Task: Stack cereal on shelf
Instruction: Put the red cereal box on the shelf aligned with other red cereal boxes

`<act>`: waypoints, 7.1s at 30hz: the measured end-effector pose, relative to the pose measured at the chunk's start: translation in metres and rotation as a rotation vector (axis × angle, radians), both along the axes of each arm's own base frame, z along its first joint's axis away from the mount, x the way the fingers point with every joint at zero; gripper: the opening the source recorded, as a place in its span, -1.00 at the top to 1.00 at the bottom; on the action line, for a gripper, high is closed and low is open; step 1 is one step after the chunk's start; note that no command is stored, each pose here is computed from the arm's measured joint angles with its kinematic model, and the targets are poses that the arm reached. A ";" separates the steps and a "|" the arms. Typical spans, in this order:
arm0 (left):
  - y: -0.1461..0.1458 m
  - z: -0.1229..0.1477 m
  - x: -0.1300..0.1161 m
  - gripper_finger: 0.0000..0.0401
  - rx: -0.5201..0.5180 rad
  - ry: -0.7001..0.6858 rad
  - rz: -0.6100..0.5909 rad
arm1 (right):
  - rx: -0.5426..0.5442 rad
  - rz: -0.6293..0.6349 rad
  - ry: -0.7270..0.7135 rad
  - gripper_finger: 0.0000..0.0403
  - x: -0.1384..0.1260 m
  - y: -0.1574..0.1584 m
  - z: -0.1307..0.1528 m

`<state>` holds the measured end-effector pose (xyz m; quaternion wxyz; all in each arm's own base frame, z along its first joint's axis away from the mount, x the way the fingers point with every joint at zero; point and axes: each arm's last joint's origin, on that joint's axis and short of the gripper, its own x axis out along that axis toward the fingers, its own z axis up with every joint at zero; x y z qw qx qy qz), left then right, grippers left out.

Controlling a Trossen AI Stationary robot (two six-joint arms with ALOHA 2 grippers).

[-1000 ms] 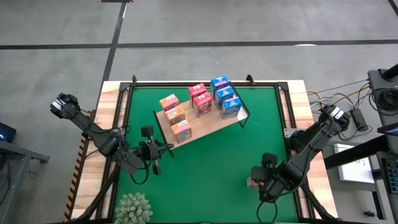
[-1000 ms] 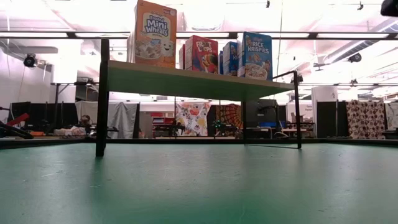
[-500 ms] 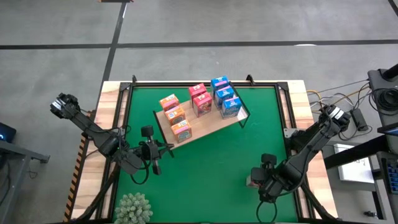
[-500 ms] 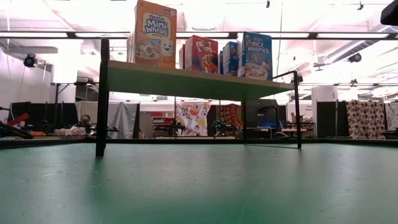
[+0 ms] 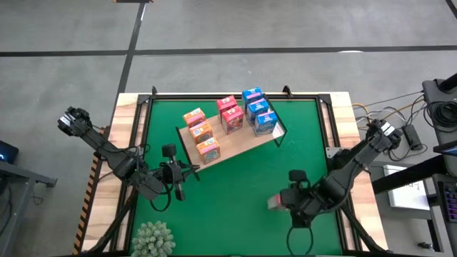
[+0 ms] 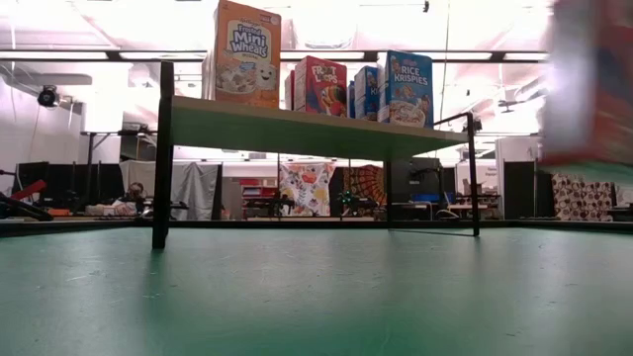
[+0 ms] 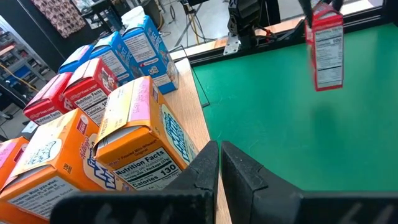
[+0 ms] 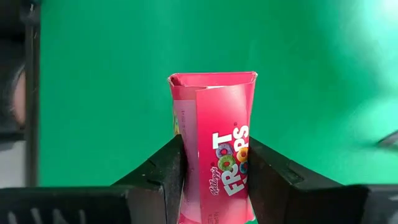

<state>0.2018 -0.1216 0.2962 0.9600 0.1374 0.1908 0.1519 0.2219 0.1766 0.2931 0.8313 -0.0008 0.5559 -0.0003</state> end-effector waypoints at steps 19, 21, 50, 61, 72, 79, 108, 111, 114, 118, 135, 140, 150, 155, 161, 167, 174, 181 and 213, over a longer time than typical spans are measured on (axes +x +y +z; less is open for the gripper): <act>-0.007 0.017 -0.003 0.99 0.038 -0.011 -0.054 | -0.270 0.223 -0.359 0.33 0.068 -0.093 0.094; -0.009 0.023 -0.004 0.99 0.068 -0.008 -0.078 | -0.298 0.239 -0.389 0.33 0.072 -0.100 0.101; -0.002 0.043 -0.022 0.99 0.096 -0.028 -0.118 | -0.286 0.364 -0.093 0.33 0.124 -0.168 0.112; -0.002 0.043 -0.022 0.99 0.095 -0.029 -0.118 | -0.275 0.386 -0.098 0.33 0.127 -0.187 0.110; -0.002 0.043 -0.022 0.99 0.095 -0.029 -0.118 | -0.282 0.353 -0.112 0.31 0.130 -0.193 0.108; -0.002 0.044 -0.022 0.99 0.093 -0.032 -0.118 | -0.288 0.348 -0.091 0.27 0.131 -0.195 0.102; -0.002 0.044 -0.022 0.99 0.091 -0.034 -0.118 | -0.334 0.351 -0.164 -0.22 0.132 -0.195 0.116; -0.002 0.044 -0.022 0.99 0.091 -0.034 -0.118 | -0.335 0.353 -0.184 -0.20 0.129 -0.191 0.124; -0.002 0.044 -0.022 0.99 0.091 -0.034 -0.118 | -0.332 0.368 -0.192 -0.13 0.122 -0.184 0.133; -0.002 0.044 -0.022 0.99 0.091 -0.033 -0.118 | -0.317 0.362 -0.190 0.03 0.111 -0.180 0.141; -0.002 0.044 -0.022 0.99 0.117 -0.024 -0.126 | -0.356 0.302 -0.101 0.94 0.093 -0.204 0.141; -0.002 0.044 -0.022 0.99 0.159 -0.015 -0.141 | -0.350 0.275 -0.073 0.94 0.096 -0.223 0.131; 0.001 0.053 -0.025 0.99 0.195 -0.022 -0.154 | -0.302 0.290 -0.075 0.94 0.101 -0.233 0.119; 0.001 0.053 -0.025 0.99 0.194 -0.024 -0.153 | -0.302 0.290 -0.077 0.94 0.103 -0.233 0.116; 0.001 0.053 -0.025 0.99 0.194 -0.025 -0.153 | -0.302 0.290 -0.079 0.94 0.103 -0.233 0.115; 0.001 0.054 -0.025 0.99 0.194 -0.025 -0.153 | -0.301 0.290 -0.078 0.94 0.107 -0.234 0.109; 0.001 0.054 -0.025 0.99 0.193 -0.026 -0.153 | -0.309 0.299 -0.082 0.94 0.110 -0.234 0.105; 0.001 0.054 -0.025 0.99 0.193 -0.026 -0.153 | -0.317 0.302 -0.096 0.94 0.111 -0.235 0.105; 0.001 0.054 -0.025 0.99 0.189 -0.028 -0.151 | -0.364 0.330 -0.143 0.94 0.116 -0.236 0.108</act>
